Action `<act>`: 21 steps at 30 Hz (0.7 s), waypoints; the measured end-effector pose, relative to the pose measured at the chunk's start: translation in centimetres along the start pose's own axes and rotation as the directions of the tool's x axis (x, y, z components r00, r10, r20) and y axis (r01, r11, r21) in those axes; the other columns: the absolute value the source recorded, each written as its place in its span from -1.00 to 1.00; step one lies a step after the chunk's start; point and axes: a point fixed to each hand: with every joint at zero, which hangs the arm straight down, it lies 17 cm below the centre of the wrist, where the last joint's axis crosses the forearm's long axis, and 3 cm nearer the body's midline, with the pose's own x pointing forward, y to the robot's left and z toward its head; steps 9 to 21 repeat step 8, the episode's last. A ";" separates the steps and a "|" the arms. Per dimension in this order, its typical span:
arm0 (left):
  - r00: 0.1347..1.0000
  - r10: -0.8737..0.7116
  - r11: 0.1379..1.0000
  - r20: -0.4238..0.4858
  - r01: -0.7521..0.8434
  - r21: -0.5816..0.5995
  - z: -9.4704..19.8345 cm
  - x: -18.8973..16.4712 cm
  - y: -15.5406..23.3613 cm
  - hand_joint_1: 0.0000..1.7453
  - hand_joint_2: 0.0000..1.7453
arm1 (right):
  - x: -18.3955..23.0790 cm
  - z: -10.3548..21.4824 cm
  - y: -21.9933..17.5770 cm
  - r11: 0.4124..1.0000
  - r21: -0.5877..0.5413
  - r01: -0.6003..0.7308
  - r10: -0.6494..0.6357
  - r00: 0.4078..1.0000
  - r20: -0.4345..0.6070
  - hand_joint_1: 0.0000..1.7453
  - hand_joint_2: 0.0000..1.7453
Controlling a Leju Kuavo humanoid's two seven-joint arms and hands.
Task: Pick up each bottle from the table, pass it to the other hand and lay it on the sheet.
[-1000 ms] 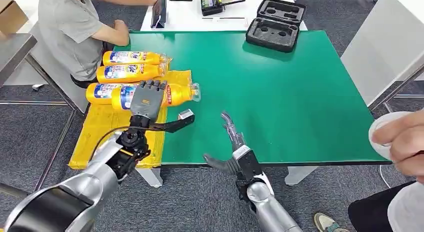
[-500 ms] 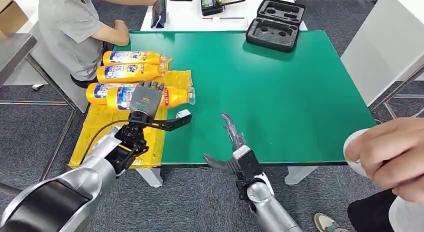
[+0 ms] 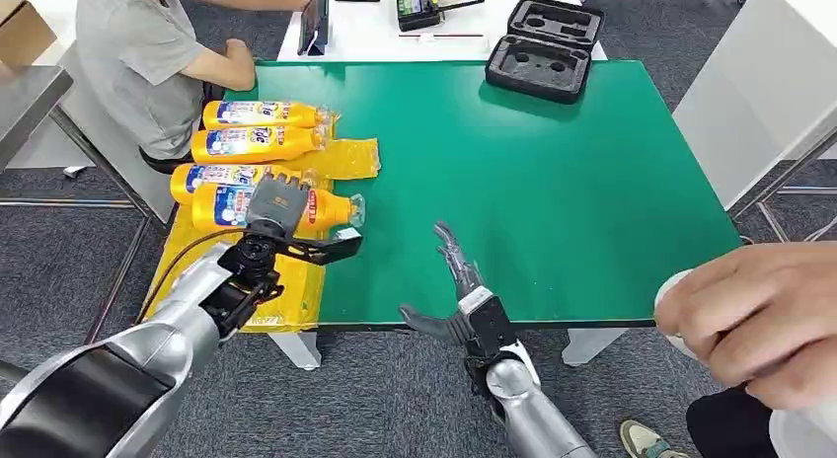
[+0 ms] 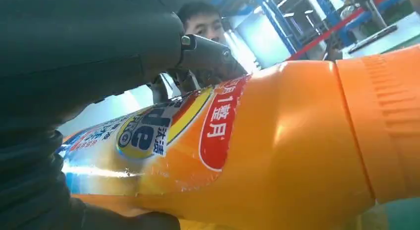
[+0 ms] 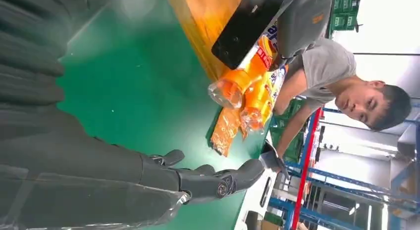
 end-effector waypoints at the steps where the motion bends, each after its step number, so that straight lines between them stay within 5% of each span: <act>1: 1.000 -0.002 1.000 -0.002 0.002 -0.004 0.0 -0.1 -0.1 1.00 1.00 | 0.0 0.0 0.0 1.000 0.000 0.001 -0.001 1.000 0.000 -1.00 1.00; 21: 1.000 0.003 1.000 -0.006 -0.003 -0.022 0.0 -0.5 -0.7 1.00 1.00 | -0.1 0.0 0.2 1.000 -0.001 0.005 -0.005 1.000 -0.005 -1.00 1.00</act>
